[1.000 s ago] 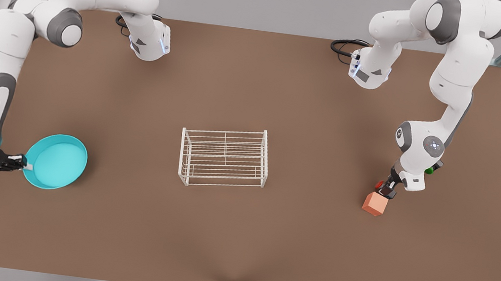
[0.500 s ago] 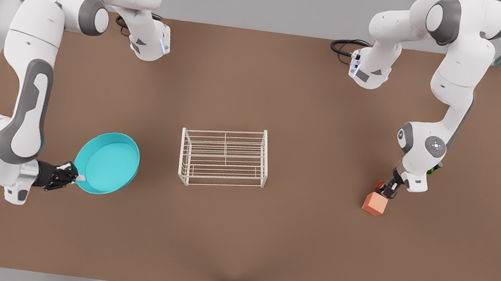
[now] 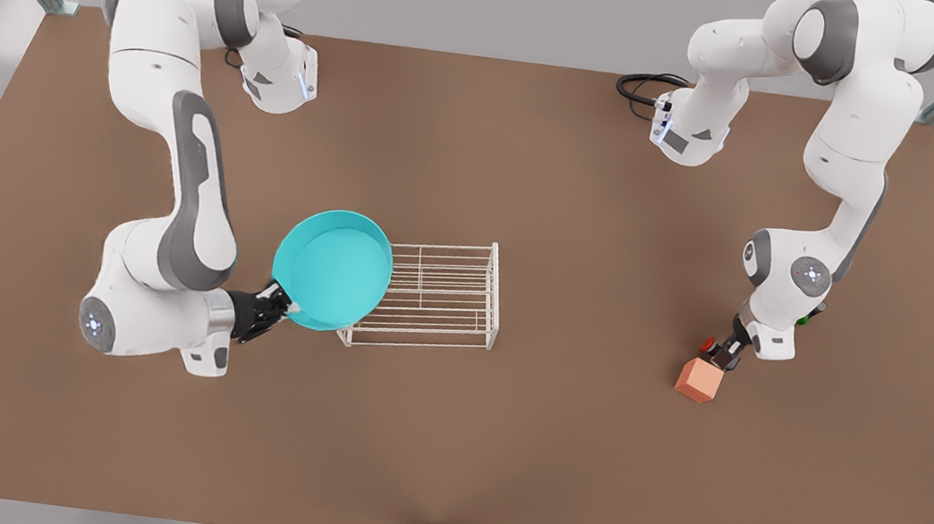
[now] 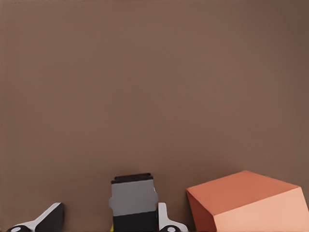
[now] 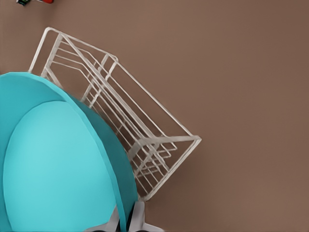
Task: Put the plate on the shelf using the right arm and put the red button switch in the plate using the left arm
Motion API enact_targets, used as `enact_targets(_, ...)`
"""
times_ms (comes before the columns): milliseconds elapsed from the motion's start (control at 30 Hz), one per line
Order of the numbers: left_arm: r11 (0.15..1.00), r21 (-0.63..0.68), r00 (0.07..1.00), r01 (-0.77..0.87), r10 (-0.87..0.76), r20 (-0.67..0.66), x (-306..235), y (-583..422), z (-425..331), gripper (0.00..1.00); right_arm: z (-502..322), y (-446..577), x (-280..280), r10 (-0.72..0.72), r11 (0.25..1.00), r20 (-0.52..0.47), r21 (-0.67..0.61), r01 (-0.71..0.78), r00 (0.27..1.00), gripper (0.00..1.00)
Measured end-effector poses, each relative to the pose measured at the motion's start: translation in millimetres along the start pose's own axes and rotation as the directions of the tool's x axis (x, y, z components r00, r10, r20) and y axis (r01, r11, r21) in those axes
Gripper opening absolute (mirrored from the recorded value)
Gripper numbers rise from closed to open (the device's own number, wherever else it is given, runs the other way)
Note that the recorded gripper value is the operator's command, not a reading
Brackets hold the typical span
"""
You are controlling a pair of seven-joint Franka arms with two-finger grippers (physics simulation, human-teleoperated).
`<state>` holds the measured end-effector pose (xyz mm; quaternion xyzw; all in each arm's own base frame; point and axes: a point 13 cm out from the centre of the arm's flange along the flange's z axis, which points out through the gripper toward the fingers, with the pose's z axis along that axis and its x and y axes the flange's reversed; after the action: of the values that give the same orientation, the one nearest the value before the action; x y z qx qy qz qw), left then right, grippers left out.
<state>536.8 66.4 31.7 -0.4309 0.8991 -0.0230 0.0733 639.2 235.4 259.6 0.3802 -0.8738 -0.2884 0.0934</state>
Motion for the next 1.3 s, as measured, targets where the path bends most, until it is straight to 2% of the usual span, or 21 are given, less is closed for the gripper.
enact_targets(233,1.0,-0.015,1.0,-0.013,0.014,0.005,-4.7,7.5,0.2,0.97,57.0,37.3,-14.7,0.057,0.998,-0.068,-0.012,-0.058,0.996,0.23)
enact_targets(467,1.0,-0.015,1.0,-0.004,0.004,0.004,-0.7,2.9,-0.8,0.96,91.1,68.3,-36.6,0.1,0.995,-0.065,0.022,-0.099,0.993,0.23)
enact_targets(533,1.0,-0.015,1.0,0.005,-0.005,0.004,0.3,2.2,-0.5,0.91,96.2,69.7,-42.0,0.117,0.993,-0.052,0.035,-0.115,0.992,0.23)
enact_targets(633,1.0,-0.014,1.0,0.018,-0.018,0.003,2.5,-0.4,-0.9,0.62,102.3,67.4,-47.8,0.145,0.988,-0.032,0.052,-0.143,0.989,0.23)
enact_targets(733,1.0,-0.012,1.0,0.027,-0.027,0.004,6.9,-5.5,-1.8,0.58,103.5,61.9,-51.2,0.17,0.983,-0.013,0.068,-0.169,0.985,0.24)
enact_targets(767,0.999,-0.011,1.0,0.031,-0.031,0.004,8.1,-6.9,-2.2,0.55,101.6,57.9,-51.2,0.181,0.981,-0.006,0.076,-0.18,0.983,0.3)
enact_targets(800,0.999,-0.011,0.999,0.037,-0.037,0.005,8.5,-7.8,-2.6,0.49,99.6,54.4,-51.2,0.191,0.978,0.001,0.082,-0.19,0.982,0.54)
enact_targets(833,0.999,-0.009,0.999,0.043,-0.043,0.005,8.7,-8.8,-3.2,0.48,98.1,51.8,-51.3,0.199,0.976,0.006,0.087,-0.199,0.98,0.8)
enact_targets(867,0.999,-0.009,0.999,0.05,-0.05,0.006,8.7,-9.5,-3.6,0.48,96.5,49.6,-51.3,0.207,0.974,0.012,0.09,-0.208,0.978,1.0)
enact_targets(967,0.998,-0.007,0.998,0.069,-0.069,0.009,6.5,-11.0,-7.8,0.48,73.4,56.2,-54.3,0.215,0.971,0.047,0.098,-0.218,0.976,1.0)
enact_targets(1100,0.996,0.005,0.996,0.087,-0.087,0.034,-10.0,-23.6,-44.9,0.48,-63.2,101.8,-48.8,0.174,0.969,0.217,0.138,-0.206,0.961,1.0)
enact_targets(1200,0.996,0.003,0.995,0.09,-0.09,0.047,-21.9,-34.9,-77.2,0.48,-164.1,71.5,12.8,0.207,0.908,0.271,0.305,-0.288,0.94,1.0)
enact_targets(1300,0.998,0.012,0.997,0.055,-0.056,0.051,-21.6,-74.8,-122.9,0.48,-211.5,8.3,83.9,0.293,0.779,0.207,0.514,-0.359,0.933,1.0)
